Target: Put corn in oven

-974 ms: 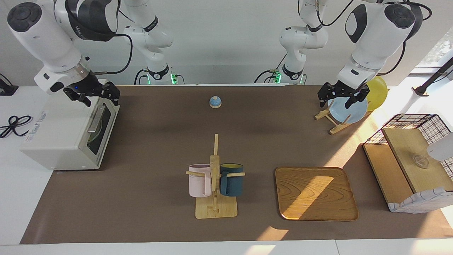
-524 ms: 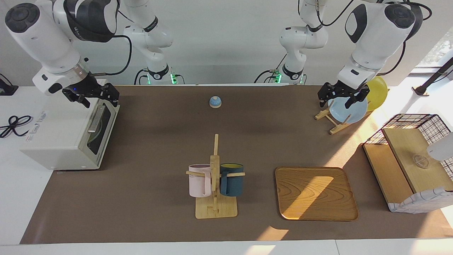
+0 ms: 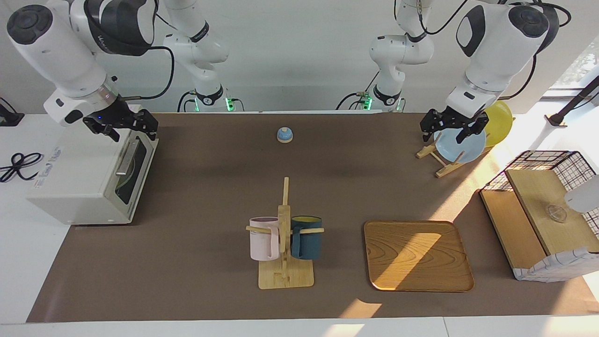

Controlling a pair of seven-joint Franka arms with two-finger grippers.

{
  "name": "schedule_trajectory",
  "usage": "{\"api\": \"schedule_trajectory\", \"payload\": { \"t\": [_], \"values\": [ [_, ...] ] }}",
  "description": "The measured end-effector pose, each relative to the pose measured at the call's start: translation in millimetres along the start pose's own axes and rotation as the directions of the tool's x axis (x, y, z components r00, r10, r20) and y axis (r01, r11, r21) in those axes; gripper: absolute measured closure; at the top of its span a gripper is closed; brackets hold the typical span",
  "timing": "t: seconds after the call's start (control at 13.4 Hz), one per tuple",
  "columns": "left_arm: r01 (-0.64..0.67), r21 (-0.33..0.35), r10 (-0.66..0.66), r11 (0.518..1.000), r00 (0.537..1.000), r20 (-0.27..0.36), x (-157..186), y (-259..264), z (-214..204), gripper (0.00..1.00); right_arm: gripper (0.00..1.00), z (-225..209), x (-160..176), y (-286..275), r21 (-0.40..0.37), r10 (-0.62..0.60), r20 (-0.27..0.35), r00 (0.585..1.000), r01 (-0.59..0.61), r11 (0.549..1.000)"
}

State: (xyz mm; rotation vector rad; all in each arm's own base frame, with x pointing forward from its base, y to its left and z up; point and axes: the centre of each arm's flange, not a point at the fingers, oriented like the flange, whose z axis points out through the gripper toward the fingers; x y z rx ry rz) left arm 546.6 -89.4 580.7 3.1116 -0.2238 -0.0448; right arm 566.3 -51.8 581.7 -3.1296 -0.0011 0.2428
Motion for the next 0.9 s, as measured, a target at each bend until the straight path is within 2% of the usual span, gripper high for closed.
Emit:
{"api": "schedule_trajectory", "payload": {
  "t": [0.9],
  "values": [
    [0.000,0.000,0.000,1.000,1.000,0.000,0.0,0.0,0.0,0.00,0.00,-4.6,-3.1,4.5,-0.002,0.010,-0.009,1.000,-0.010,1.000]
  ]
}}
